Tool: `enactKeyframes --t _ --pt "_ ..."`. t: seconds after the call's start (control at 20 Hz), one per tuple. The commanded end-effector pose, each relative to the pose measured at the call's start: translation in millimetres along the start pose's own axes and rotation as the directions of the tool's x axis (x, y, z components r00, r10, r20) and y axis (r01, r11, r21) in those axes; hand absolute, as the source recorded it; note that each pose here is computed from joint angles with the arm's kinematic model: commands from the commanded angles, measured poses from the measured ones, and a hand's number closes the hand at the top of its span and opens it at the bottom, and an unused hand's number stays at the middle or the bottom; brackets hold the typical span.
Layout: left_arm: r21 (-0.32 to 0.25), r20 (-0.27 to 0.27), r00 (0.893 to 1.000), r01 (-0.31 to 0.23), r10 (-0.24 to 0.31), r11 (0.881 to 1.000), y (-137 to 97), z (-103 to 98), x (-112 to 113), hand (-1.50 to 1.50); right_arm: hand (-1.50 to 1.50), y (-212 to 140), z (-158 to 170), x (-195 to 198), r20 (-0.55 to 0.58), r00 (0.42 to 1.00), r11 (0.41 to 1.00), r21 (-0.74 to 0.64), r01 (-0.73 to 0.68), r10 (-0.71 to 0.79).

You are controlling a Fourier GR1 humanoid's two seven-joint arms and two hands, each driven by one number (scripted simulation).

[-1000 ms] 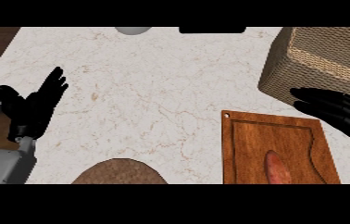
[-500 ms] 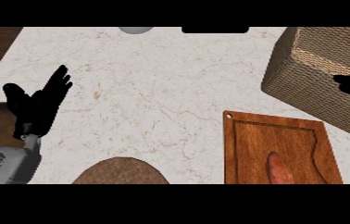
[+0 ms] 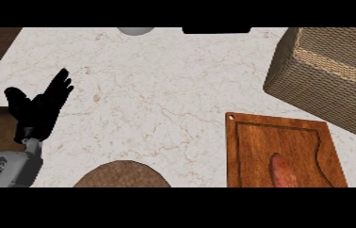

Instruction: Pick the sweet potato from the cutting board and place it in the basket

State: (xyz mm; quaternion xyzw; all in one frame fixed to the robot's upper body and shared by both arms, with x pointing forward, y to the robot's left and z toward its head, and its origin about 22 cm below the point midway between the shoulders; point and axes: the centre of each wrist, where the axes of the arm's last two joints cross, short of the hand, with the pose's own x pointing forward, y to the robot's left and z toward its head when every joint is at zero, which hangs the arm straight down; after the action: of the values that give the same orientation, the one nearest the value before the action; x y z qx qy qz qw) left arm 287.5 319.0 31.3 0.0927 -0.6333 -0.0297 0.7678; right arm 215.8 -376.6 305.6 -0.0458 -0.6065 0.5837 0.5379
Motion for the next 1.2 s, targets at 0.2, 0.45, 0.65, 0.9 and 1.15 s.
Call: enactKeyframes --t 0.2,0.45,0.65,0.9,1.15 --pt "-0.004 0.019 1.0 0.007 -0.007 1.0 -1.4 9.6 17.0 0.0 -1.5 52.7 6.6 -44.9 0.019 0.997 0.997 -0.022 0.073 -0.073" --pt "-0.014 -0.004 1.0 -0.011 0.011 1.0 -1.8 0.1 13.7 0.0 -1.5 101.2 -14.3 -47.4 0.064 0.995 0.993 -0.088 0.08 -0.075" --pt "-0.009 0.014 1.0 0.003 -0.002 1.0 -11.6 5.1 -9.1 0.0 -1.5 140.7 -39.7 -56.2 0.084 0.991 0.986 -0.117 0.116 -0.107" --pt "-0.009 0.007 1.0 0.005 -0.004 1.0 8.8 0.4 11.8 0.0 -1.5 166.5 -61.0 -85.8 0.114 0.973 0.97 -0.114 0.214 -0.201" --pt "-0.018 0.007 1.0 -0.009 0.009 1.0 12.0 -8.8 9.6 0.0 -1.5 181.6 -90.2 -97.4 0.029 0.994 0.993 -0.05 0.102 -0.101"
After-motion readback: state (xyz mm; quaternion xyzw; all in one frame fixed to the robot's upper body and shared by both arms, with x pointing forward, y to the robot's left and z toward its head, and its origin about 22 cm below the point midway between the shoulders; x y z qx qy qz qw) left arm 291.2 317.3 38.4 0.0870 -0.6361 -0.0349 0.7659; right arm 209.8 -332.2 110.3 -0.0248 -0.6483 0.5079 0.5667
